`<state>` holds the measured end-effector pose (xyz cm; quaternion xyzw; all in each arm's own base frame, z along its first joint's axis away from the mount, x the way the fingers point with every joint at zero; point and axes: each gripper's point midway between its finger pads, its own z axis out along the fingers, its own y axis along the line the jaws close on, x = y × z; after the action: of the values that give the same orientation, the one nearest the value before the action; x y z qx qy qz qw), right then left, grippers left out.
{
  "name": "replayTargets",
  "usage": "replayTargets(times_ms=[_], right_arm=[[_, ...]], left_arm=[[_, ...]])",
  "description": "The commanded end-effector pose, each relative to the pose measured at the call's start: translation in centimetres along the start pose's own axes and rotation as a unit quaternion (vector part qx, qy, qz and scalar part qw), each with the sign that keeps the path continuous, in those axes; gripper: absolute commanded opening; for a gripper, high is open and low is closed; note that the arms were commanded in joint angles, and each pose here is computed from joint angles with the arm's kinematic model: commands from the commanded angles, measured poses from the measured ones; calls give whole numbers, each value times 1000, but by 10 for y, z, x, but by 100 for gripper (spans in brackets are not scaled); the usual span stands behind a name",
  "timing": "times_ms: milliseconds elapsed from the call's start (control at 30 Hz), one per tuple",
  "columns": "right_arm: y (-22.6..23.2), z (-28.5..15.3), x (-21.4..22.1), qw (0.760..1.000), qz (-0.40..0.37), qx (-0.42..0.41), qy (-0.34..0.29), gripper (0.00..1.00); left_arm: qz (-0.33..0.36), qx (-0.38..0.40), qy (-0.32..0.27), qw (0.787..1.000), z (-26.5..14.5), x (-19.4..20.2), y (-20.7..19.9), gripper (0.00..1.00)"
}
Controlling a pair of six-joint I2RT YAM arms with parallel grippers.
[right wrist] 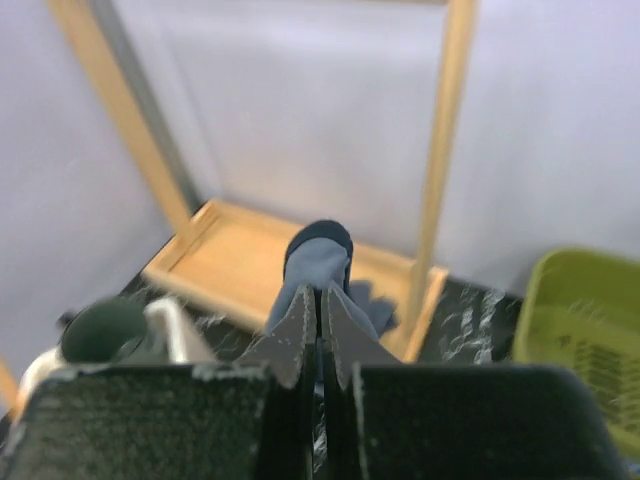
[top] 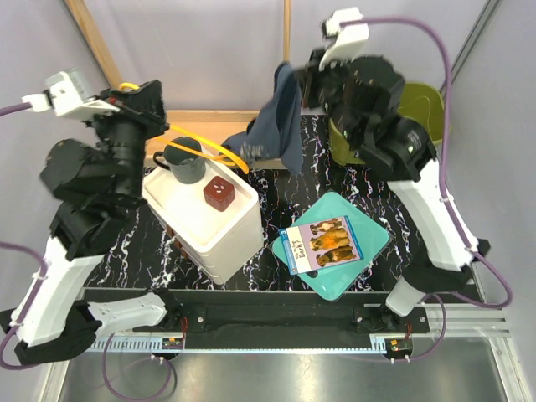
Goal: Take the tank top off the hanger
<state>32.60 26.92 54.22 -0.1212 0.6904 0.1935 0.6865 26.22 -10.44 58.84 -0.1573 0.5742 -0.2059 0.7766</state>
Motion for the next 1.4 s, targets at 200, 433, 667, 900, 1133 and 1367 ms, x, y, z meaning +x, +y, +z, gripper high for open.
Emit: replayTargets(times_ms=[200,433,667,900,1133,1367], right_arm=[[-72,-5,-169,955,-37,97,-278,0],[-90,-39,-242,871,-98,159,-454,0],[-188,8,-213,860,-82,260,-431,0],[-274,45,-168,868,-79,326,-365,0],[-319,82,-120,886,-40,339,-313,0],[-341,119,-29,916,-19,359,-176,0]], left_arm=[[-1,76,15,997,-28,-23,-10,0],[12,82,29,996,-30,-26,-11,0],[14,107,46,993,-28,-16,-24,0],[21,116,62,991,-26,-3,-29,0],[33,116,61,991,-21,-2,-32,0],[35,115,67,990,-19,4,-34,0]])
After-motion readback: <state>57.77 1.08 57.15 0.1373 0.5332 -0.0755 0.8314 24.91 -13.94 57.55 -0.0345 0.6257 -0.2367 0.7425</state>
